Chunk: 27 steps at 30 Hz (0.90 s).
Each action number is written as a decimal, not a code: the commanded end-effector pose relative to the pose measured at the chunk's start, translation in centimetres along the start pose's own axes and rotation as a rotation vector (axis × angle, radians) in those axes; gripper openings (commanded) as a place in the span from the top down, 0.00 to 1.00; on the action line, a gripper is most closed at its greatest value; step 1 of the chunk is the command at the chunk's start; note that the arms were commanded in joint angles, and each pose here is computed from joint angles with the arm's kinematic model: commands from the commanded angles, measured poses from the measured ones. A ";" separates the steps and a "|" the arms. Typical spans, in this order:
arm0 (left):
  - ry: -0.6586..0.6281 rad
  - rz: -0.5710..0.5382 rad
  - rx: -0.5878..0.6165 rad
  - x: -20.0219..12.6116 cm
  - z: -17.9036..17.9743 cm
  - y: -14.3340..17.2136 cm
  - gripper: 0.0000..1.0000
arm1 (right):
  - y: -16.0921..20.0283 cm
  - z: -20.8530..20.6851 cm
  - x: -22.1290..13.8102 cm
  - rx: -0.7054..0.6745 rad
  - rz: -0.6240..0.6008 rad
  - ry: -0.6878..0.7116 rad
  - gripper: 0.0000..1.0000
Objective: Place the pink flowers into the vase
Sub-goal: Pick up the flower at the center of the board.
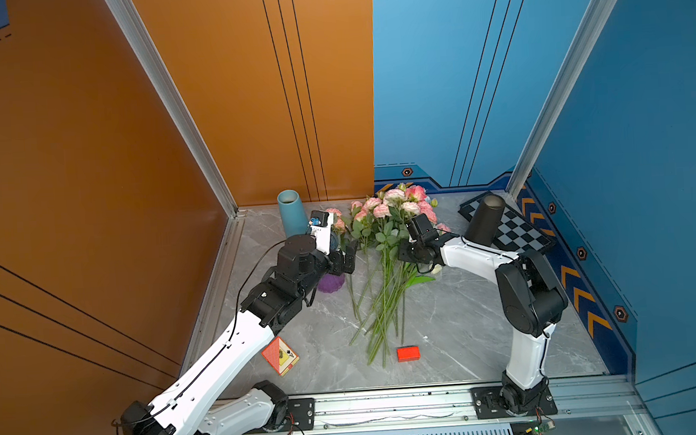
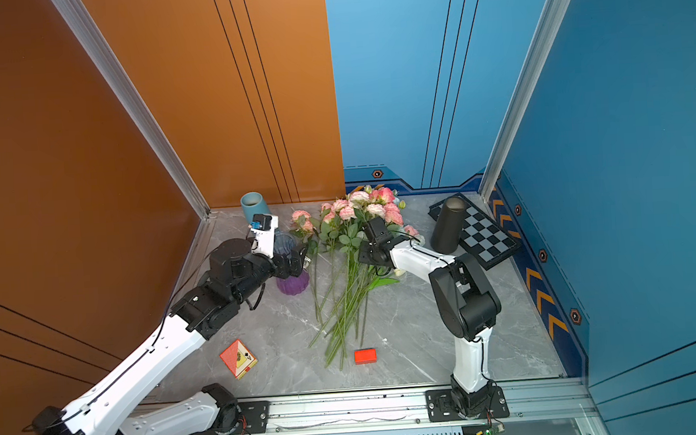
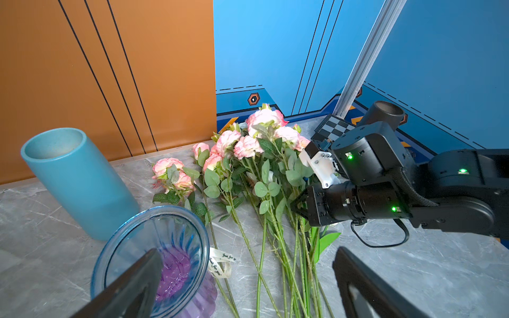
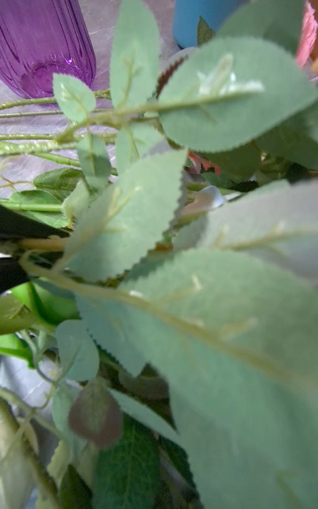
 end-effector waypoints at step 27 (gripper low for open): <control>0.321 0.030 -0.035 3.8 -4.6 -2.4 0.01 | -10.4 2.6 -14.8 0.007 -0.354 -0.209 0.92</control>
Point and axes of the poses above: each gripper's point midway between its finger pads, its own x axis out along the fingers, its own z axis along the line the jaws close on, y = z × x, the point moved 10 cm from there along -x, back along the fingers, and after that the axes turned 8 degrees about x, right-handed, at the moved point
